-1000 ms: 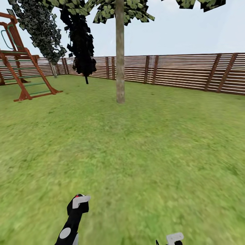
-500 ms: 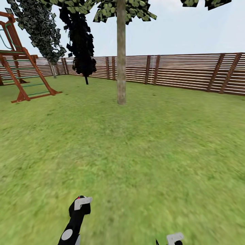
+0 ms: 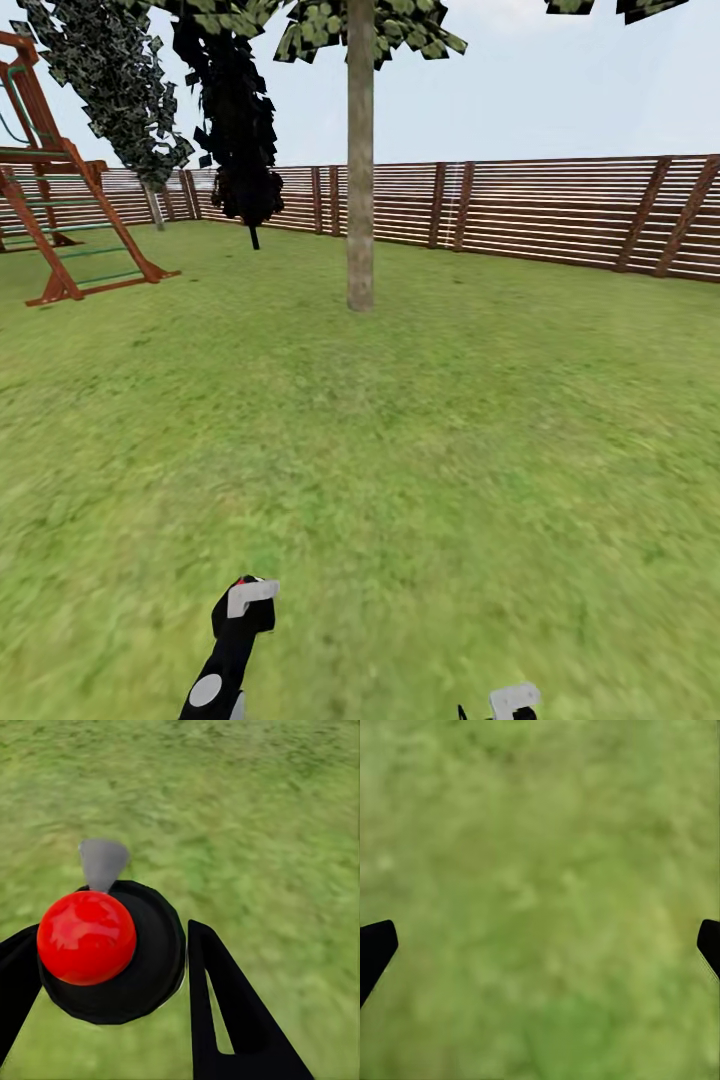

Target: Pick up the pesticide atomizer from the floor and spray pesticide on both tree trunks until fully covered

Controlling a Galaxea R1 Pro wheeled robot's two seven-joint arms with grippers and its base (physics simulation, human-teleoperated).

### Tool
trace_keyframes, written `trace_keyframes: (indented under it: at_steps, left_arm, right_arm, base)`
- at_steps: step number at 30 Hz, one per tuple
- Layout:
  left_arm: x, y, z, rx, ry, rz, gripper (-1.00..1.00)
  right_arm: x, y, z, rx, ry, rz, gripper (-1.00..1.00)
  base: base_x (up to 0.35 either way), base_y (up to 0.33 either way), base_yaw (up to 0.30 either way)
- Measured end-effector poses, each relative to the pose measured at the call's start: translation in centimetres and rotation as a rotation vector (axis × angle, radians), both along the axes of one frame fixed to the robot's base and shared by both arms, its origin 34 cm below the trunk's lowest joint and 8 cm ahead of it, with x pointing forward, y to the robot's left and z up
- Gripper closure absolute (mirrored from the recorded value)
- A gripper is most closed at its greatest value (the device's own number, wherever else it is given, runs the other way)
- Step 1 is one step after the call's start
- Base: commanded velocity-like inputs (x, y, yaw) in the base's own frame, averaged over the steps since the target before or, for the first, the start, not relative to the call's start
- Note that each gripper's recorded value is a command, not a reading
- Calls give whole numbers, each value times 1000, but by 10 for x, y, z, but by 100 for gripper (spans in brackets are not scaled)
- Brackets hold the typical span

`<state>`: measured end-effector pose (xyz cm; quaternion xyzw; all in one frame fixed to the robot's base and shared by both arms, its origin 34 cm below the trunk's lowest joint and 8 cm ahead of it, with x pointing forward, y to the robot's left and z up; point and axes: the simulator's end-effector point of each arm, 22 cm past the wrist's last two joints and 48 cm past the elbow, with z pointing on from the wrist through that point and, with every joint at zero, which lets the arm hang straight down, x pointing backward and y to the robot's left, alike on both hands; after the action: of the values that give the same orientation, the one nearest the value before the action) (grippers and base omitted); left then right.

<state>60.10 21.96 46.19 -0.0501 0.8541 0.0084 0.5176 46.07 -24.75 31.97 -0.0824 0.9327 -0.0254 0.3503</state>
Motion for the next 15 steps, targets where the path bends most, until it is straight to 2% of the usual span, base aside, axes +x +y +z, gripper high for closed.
trace_keyframes:
  at_steps: [10, 15]
  left_arm:
    - [0, -4, 0, -5, -1, -1, 100]
    - [1, -12, 1, -1, -1, -21, 100]
  right_arm:
    - [0, 0, 0, 0, 0, 0, -100]
    - [0, 0, 0, 0, 0, 0, -100]
  base:
    - [338, 98, 0]
    - [338, 98, 0]
